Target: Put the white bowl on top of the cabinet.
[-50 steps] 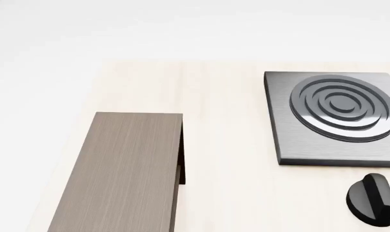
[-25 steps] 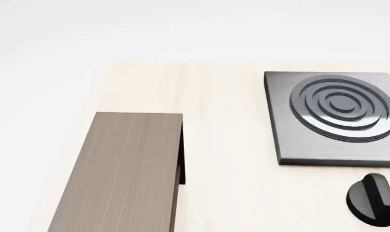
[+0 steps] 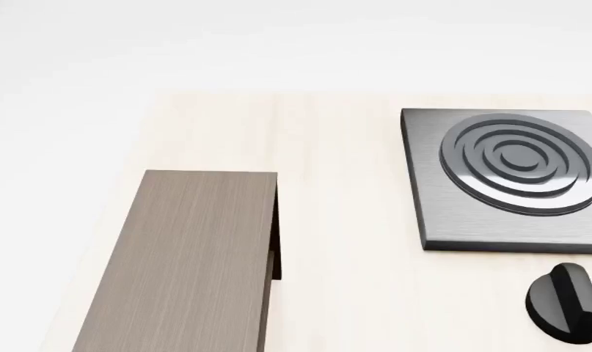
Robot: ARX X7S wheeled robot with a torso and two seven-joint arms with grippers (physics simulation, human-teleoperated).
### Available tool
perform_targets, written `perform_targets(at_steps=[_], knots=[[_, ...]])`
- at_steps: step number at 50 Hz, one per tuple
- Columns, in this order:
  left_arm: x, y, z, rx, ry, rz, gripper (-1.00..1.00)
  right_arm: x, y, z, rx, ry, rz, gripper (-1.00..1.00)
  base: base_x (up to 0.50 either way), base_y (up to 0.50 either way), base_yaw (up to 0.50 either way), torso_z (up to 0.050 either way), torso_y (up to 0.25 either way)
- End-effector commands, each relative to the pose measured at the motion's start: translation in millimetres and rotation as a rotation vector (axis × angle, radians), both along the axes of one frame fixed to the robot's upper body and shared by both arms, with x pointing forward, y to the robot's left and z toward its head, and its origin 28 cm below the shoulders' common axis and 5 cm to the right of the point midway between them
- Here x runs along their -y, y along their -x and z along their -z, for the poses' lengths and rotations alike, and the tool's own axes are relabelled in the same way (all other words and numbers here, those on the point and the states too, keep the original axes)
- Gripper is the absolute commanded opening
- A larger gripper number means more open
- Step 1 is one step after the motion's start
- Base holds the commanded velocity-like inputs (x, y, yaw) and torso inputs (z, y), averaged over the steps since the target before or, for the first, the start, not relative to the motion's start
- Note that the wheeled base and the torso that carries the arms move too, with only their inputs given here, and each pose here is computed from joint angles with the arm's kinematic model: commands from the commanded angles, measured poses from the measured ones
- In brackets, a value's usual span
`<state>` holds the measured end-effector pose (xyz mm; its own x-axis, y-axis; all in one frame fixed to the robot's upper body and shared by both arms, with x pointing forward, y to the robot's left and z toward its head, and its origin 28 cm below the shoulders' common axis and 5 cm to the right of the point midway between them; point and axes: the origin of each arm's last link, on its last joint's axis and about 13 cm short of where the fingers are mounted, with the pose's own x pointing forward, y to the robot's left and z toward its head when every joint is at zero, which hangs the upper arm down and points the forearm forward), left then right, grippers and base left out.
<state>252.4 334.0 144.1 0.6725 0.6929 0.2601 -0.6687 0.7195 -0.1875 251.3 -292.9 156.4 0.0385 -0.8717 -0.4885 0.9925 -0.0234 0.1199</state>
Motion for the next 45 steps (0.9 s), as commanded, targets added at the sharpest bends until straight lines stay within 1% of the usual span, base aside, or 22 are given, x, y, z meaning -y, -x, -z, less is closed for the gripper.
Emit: perform_targets(at_steps=[1,2,3,21,22,25,36,45], knots=[[0.5,0,0,-0.002,0.000,0.002,1.00,4.5,1,5,-0.009,-0.022,0.033,1.00,0.00,0.00,0.00,0.000,0.000],[0.5,0,0,-0.002,0.000,0.002,1.00,4.5,1,5,-0.012,-0.022,0.029,1.00,0.00,0.00,0.00,0.000,0.000],[0.4,0,0,-0.002,-0.001,0.001,1.00,4.9,1,7,-0.013,-0.040,0.020,1.00,0.00,0.00,0.00,0.000,0.000],[0.0,-1,1,-0.006,-0.001,-0.003,1.00,8.6,0,15,-0.018,-0.076,-0.012,1.00,0.00,0.00,0.00,0.000,0.000],[0.0,-1,1,-0.006,0.000,-0.002,1.00,9.3,0,16,-0.013,-0.087,-0.027,1.00,0.00,0.00,0.00,0.000,0.000],[-0.1,-1,1,-0.005,-0.001,-0.003,1.00,11.3,0,18,-0.017,-0.087,-0.010,1.00,0.00,0.00,0.00,0.000,0.000],[-0.5,-1,1,-0.004,0.000,-0.004,1.00,11.6,-2,23,-0.016,-0.111,-0.028,1.00,0.00,0.00,0.00,0.000,0.000],[-0.2,-1,2,-0.005,-0.001,-0.003,1.00,12.1,-4,26,-0.020,-0.110,-0.029,1.00,0.00,0.00,0.00,0.000,0.000]])
